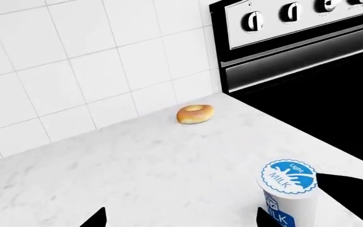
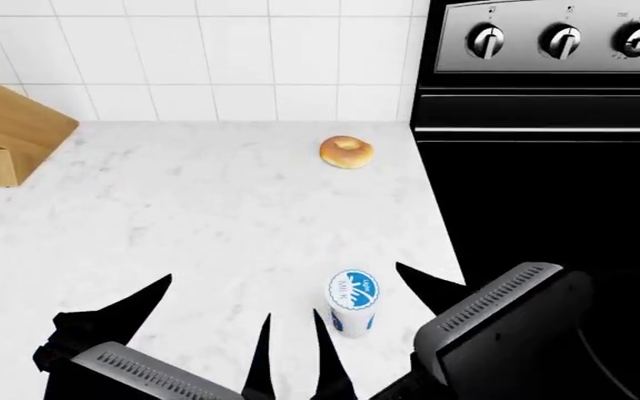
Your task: Pick the peanut butter and yogurt from the counter and place them in the cabinets closest to them.
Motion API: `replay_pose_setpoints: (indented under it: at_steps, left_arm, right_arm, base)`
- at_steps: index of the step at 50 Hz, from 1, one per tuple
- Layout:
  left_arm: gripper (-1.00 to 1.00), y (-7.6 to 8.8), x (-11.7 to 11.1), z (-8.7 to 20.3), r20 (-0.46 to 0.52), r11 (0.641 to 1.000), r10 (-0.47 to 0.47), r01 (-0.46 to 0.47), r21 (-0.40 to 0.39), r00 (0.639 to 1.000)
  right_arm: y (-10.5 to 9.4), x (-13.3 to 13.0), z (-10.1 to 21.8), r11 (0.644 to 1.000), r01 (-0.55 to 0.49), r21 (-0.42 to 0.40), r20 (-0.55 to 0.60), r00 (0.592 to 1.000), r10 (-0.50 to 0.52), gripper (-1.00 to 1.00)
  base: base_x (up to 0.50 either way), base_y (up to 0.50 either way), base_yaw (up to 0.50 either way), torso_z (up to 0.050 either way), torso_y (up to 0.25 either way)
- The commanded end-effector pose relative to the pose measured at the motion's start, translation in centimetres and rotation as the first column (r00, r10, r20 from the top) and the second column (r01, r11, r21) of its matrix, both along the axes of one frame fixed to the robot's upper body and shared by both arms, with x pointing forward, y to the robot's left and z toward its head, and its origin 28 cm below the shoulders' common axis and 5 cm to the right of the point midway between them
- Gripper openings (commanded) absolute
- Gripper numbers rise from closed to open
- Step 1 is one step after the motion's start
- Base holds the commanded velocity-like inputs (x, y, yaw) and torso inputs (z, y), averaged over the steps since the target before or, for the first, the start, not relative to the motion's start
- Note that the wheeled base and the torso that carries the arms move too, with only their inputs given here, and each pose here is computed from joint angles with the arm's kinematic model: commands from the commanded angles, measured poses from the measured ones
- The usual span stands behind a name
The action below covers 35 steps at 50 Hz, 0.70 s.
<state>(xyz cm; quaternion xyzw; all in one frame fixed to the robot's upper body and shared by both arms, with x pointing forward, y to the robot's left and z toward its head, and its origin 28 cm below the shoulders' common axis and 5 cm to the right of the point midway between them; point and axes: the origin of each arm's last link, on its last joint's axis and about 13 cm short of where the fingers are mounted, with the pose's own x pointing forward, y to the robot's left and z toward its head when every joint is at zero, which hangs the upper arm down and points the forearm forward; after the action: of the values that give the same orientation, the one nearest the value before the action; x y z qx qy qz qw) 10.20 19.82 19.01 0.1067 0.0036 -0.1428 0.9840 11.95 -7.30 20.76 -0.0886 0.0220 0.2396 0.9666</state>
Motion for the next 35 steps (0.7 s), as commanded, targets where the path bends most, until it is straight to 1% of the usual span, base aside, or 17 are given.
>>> replay_pose_setpoints:
  at_steps: [1, 12, 22, 35]
  left_arm:
    - [1.0, 0.0, 0.0, 0.0, 0.002, 1.0, 0.001, -0.001, 0.0, 1.0]
    - [1.0, 0.1, 0.0, 0.0, 0.006, 1.0, 0.002, -0.002, 0.001, 1.0]
    - [1.0, 0.1, 0.0, 0.0, 0.007, 1.0, 0.002, -0.002, 0.002, 1.0]
    - [1.0, 0.1, 0.1, 0.1, 0.011, 1.0, 0.002, -0.002, 0.003, 1.0]
  right_arm:
    - [1.2, 1.2, 0.0, 0.999, -0.035, -0.005, -0.05, 0.998, 0.034, 1.0]
    - [1.1, 2.7, -0.9, 1.0, -0.005, -0.015, -0.072, 0.997, 0.004, 1.0]
    - [0.7, 3.0, -0.9, 1.0, 0.016, -0.006, -0.062, 0.998, -0.016, 1.0]
    - [0.6, 3.4, -1.9, 0.999, 0.026, -0.029, -0.078, 0.997, -0.028, 1.0]
  base:
    - [0.0, 0.0, 0.0, 0.0, 0.0]
    - [0.0, 0.0, 0.0, 0.0, 0.0]
    - [0.0, 0.0, 0.0, 0.0, 0.0]
    - [0.0, 0.0, 0.0, 0.0, 0.0]
